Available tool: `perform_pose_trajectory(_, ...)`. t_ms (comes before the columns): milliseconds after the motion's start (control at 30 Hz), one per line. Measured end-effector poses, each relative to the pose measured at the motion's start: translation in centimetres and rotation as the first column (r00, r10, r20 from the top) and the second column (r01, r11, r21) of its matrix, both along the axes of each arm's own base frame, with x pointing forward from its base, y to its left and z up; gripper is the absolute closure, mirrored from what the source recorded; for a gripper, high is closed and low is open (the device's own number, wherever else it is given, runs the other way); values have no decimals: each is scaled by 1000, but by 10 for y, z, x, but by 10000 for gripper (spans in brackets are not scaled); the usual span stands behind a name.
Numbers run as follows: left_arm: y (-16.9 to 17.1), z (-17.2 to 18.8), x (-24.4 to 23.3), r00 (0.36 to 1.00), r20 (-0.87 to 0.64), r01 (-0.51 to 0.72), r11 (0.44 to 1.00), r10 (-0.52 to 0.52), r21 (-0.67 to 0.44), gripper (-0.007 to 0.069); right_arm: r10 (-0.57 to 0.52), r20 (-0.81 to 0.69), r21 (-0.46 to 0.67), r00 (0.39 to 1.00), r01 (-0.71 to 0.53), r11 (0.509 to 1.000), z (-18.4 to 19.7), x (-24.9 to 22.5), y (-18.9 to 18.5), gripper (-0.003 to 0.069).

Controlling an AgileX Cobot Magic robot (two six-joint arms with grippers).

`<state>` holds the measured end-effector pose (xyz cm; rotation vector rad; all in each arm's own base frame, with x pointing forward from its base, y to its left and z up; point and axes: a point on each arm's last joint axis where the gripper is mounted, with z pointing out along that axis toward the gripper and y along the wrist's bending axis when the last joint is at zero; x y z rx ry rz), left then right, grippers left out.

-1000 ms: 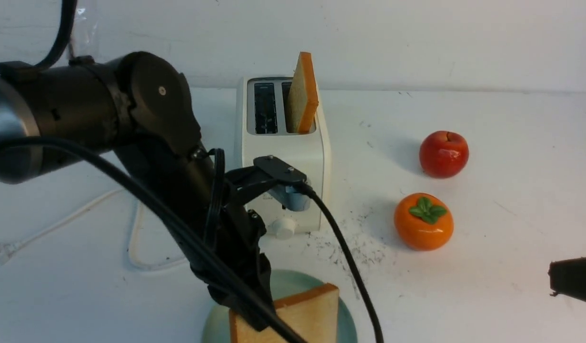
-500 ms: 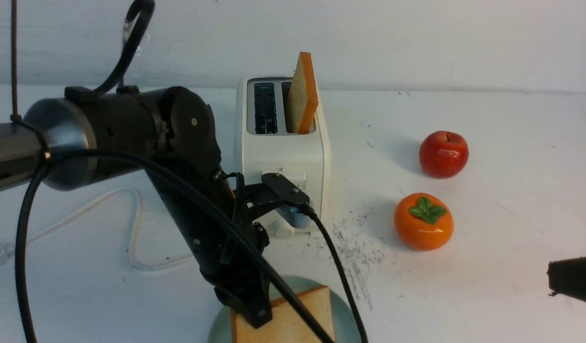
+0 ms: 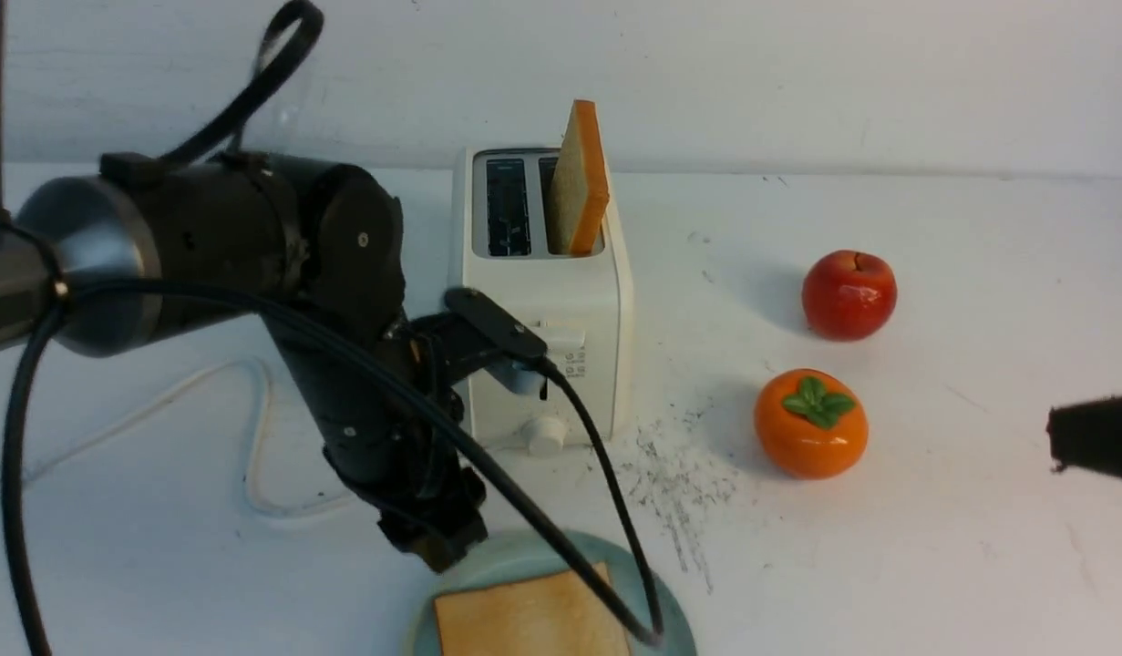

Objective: Take toasted bread from bread machine on white table place on plate.
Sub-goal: 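Place the slice of bread on the plate with the left gripper, then grasp the toast slice in the toaster and pull it up out of the slot with the right gripper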

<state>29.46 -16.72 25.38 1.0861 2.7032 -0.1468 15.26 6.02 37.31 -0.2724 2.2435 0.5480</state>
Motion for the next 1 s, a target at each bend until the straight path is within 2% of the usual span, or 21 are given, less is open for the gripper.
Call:
perform_pose_trajectory(33,5,16,0,995,56,-80,997,80,0,228,40,16,-31,999,-39,999,7,11,4,431)
perform_pose_trajectory(67,6,19,1,992,69,-108,994,107,0,241,52,14,-40,999,-51,998,6,14,5,431)
perform_pose_trajectory(100,13,41,-2,967,133,-217,976,219,-31,321,90,17,-57,996,-89,994,11,28,12,445)
perform_pose_trajectory(133,15,46,-3,961,152,-227,973,229,-34,333,95,25,-57,995,-93,994,12,28,13,445)
perform_pose_trajectory(167,24,65,-10,927,205,-306,950,313,-65,452,137,4,-68,991,-137,988,10,45,25,462)
perform_pose_trajectory(200,30,79,-18,904,235,-344,934,356,-91,535,160,-6,-69,987,-160,985,9,55,33,472)
perform_pose_trajectory(267,45,106,-39,858,281,-401,902,430,-159,634,202,-12,-68,979,-203,977,8,75,52,487)
perform_pose_trajectory(367,60,130,-65,811,311,-435,866,496,-247,639,224,1,-66,975,-223,973,6,95,71,491)
perform_pose_trajectory(400,76,149,-95,767,328,-447,827,551,-342,639,229,17,-59,973,-228,972,3,115,87,484)
perform_pose_trajectory(433,78,149,-98,762,324,-453,820,560,-350,639,230,15,-58,973,-229,972,3,117,88,484)
perform_pose_trajectory(533,104,160,-147,692,326,-450,738,644,-503,639,196,15,-21,980,-196,980,-2,156,108,421)
perform_pose_trajectory(567,106,160,-150,690,328,-445,736,645,-509,639,187,16,-20,982,-187,982,-5,160,110,410)
perform_pose_trajectory(667,127,151,-191,643,332,-397,671,690,-626,639,154,34,12,988,-154,988,-8,197,125,284)
perform_pose_trajectory(833,138,113,-217,648,268,-422,629,713,-653,639,129,44,58,991,-131,990,-20,235,143,145)
perform_pose_trajectory(933,140,87,-227,669,217,-448,618,711,-646,639,112,44,65,993,-115,991,-35,253,150,111)
perform_pose_trajectory(1000,140,73,-233,684,174,-470,610,708,-638,639,99,41,67,994,-102,993,-48,265,155,116)
